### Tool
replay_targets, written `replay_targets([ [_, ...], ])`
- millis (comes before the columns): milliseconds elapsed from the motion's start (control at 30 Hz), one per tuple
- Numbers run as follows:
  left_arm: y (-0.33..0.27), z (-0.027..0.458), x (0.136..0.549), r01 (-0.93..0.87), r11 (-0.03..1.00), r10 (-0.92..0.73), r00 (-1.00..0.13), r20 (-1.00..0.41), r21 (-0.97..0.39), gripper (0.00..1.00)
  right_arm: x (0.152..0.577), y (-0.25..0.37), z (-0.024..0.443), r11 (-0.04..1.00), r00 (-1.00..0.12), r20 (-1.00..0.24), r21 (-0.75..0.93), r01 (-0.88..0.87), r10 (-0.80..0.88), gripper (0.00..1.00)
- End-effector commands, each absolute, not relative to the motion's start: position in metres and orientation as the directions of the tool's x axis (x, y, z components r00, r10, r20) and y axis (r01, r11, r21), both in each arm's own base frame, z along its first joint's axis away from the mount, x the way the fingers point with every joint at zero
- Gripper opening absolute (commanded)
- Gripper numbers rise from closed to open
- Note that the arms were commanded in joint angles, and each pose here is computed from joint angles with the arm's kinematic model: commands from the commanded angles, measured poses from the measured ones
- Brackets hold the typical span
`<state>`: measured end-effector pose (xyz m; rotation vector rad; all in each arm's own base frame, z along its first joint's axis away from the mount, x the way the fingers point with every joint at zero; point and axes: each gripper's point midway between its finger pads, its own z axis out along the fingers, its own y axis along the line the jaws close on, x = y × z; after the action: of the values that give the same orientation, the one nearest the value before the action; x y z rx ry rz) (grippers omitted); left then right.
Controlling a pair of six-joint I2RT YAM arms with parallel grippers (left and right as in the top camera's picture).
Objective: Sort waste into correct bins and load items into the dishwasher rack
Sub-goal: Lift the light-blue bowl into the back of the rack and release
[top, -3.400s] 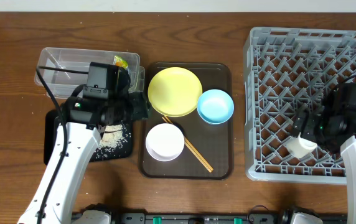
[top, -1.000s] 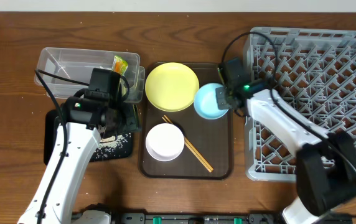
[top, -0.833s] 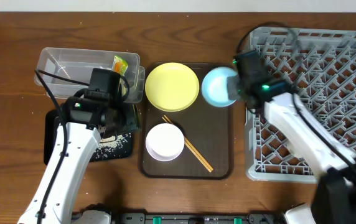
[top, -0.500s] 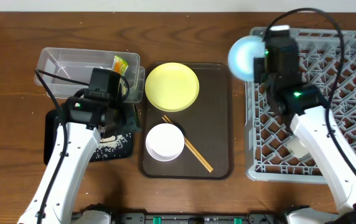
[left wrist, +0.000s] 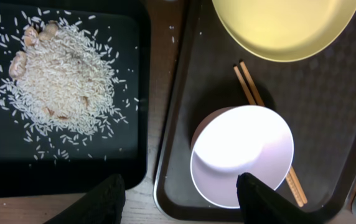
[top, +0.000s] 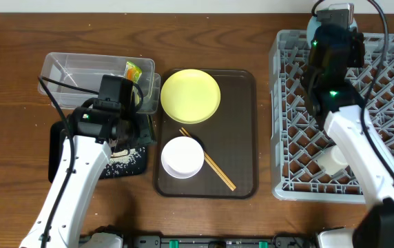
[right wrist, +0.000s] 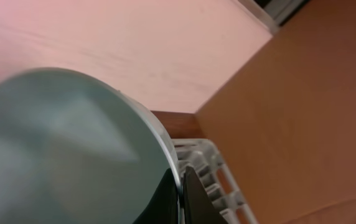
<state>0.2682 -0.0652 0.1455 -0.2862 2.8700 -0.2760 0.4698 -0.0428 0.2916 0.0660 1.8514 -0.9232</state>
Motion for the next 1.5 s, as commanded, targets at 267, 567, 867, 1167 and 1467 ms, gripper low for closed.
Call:
replay_targets([
  [267, -0.061, 0.145, 0.267, -0.174, 0.966, -0.216, -0.950, -0.226, -0.193, 0.61, 0.499, -0.059, 0.246, 0.558, -0.605, -0.658, -0.735, 0.385, -0.448, 0.01],
  [567, -0.061, 0.145, 0.267, -0.174, 0.966, -0.216, -0.950, -0.225, -0.193, 0.61, 0.511, -0.051, 0.211, 0.564, -0.632, -0.624, -0.755, 0.336, -0.459, 0.01],
  [867, -0.061, 0.145, 0.267, -0.174, 0.966, -0.216, -0.950, -0.225, -0.193, 0.61, 0.517, -0.032, 0.184, 0.576, -0.646, -0.587, -0.773, 0.268, -0.488, 0.01],
  [1167, -0.061, 0.145, 0.267, -0.174, 0.966, -0.216, -0.950, -0.225, -0.193, 0.61, 0.511, -0.013, 0.163, 0.619, -0.660, -0.591, -0.749, 0.235, -0.464, 0.01],
  [1467, -0.061, 0.145, 0.267, -0.174, 0.966, -0.216, -0.950, -0.225, -0.193, 0.61, 0.484, 0.003, 0.137, 0.717, -0.702, -0.639, -0.645, 0.266, -0.314, 0.06],
])
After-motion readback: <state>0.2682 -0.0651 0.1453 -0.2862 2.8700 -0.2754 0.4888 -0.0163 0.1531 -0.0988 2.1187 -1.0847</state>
